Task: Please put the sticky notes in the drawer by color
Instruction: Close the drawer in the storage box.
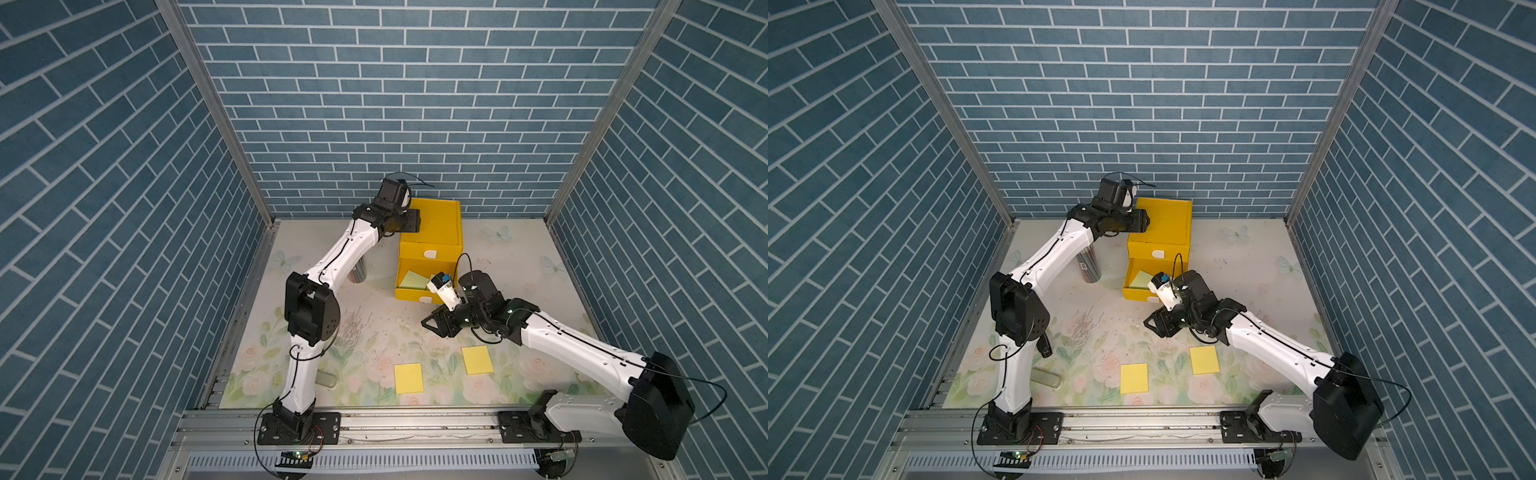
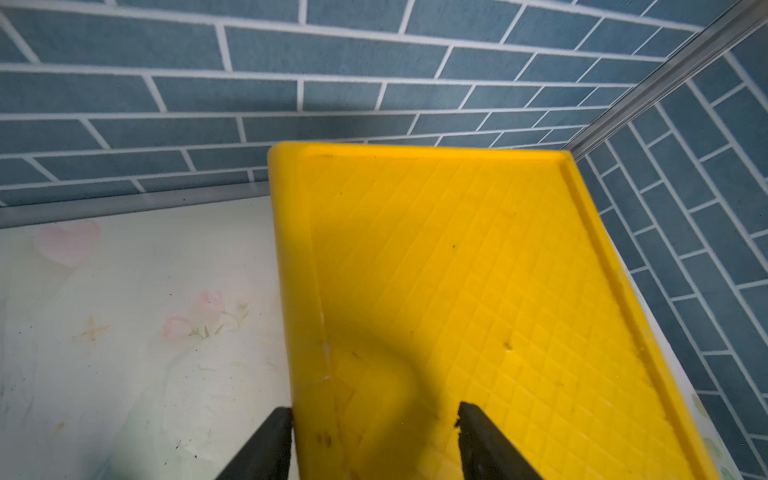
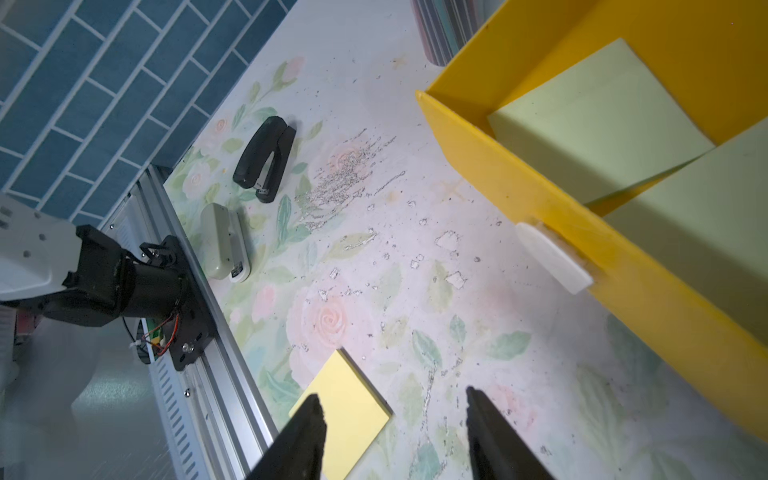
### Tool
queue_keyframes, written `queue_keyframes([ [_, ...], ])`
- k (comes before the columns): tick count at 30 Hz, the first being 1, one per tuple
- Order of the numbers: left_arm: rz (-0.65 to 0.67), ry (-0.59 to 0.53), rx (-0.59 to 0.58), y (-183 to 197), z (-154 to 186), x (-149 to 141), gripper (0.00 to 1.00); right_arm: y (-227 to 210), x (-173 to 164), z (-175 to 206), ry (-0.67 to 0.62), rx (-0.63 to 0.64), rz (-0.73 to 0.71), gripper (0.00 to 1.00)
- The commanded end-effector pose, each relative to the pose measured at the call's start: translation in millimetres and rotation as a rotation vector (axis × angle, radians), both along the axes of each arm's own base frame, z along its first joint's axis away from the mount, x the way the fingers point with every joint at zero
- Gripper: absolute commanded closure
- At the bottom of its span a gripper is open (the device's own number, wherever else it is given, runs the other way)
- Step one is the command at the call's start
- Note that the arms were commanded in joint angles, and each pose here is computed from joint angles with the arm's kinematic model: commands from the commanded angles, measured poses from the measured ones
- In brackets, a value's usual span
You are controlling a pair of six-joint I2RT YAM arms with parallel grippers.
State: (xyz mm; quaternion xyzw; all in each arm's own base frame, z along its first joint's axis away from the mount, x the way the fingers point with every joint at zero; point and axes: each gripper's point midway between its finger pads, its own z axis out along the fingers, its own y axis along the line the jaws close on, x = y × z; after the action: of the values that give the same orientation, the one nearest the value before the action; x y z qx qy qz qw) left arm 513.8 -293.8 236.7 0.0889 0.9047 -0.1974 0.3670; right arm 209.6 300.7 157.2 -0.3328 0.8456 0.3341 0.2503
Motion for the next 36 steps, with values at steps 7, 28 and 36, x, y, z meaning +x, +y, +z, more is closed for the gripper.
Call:
queue_keyframes([
  [7,-0.014,0.067,0.075,2.6,-34.6,-27.1,0.32,0.5,75.9,-5.4,-0.268,-0.104,-0.174,0.47],
  [28,-0.066,0.077,0.073,-5.0,-37.5,-42.8,0.31,4.7,188.6,-14.0,-0.601,-0.317,-0.341,0.45],
  [36,-0.081,0.079,0.058,-10.5,-37.5,-47.0,0.30,12.3,160.7,20.4,-0.663,-0.140,-0.274,0.42],
])
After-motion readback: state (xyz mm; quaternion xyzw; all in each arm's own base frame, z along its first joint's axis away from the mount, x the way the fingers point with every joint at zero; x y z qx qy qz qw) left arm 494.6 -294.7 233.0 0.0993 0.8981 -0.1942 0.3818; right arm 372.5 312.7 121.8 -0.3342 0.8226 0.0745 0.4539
